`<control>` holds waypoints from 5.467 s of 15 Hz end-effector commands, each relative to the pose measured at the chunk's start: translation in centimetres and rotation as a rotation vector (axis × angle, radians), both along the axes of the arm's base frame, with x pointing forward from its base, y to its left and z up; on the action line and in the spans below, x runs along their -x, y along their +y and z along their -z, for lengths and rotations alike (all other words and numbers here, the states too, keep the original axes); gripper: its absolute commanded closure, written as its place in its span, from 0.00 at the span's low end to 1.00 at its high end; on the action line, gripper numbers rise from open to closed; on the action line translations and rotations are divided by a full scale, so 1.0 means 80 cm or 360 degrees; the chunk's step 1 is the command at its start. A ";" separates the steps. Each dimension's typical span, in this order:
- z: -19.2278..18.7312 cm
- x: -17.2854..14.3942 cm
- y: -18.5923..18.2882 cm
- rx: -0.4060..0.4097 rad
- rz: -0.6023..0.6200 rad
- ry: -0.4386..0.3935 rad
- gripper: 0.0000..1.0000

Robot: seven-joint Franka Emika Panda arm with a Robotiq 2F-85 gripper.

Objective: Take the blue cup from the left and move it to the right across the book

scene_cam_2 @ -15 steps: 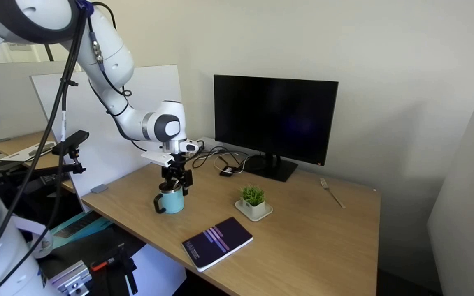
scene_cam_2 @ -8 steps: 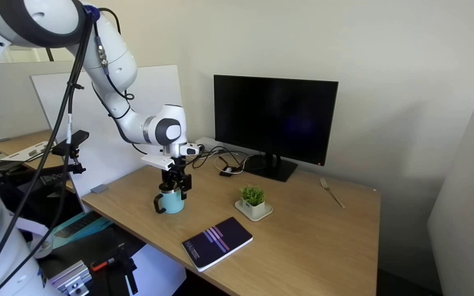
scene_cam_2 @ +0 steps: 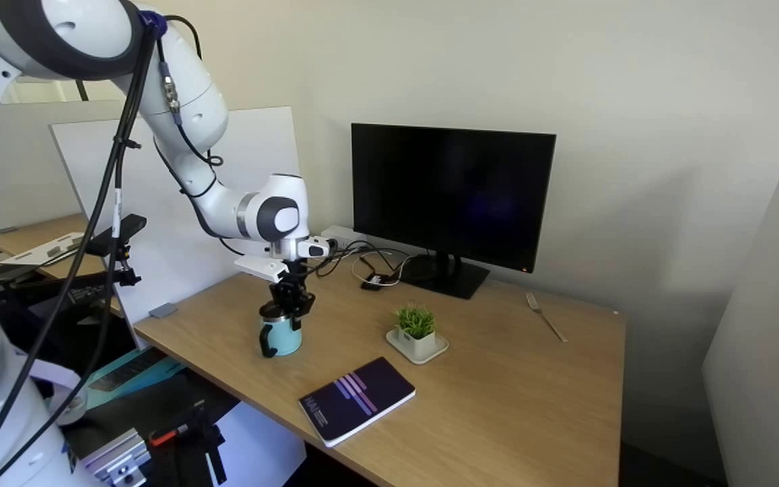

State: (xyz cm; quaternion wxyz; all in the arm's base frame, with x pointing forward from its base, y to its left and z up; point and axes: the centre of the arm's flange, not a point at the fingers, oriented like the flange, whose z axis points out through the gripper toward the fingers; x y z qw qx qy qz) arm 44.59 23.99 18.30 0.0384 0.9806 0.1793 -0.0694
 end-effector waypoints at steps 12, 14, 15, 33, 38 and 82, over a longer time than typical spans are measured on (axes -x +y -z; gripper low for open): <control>-0.140 -0.088 -0.193 -0.0229 0.0026 -0.0167 0.98; -0.160 -0.096 -0.244 -0.0276 0.0056 -0.0187 0.98; -0.172 -0.097 -0.269 -0.0285 0.0079 -0.0192 0.98; -0.144 -0.200 -0.460 -0.0027 0.0987 -0.0267 0.98; -0.127 -0.218 -0.475 -0.0051 0.1114 -0.0267 0.98; -0.148 -0.109 -0.483 -0.0146 0.1345 -0.0217 0.00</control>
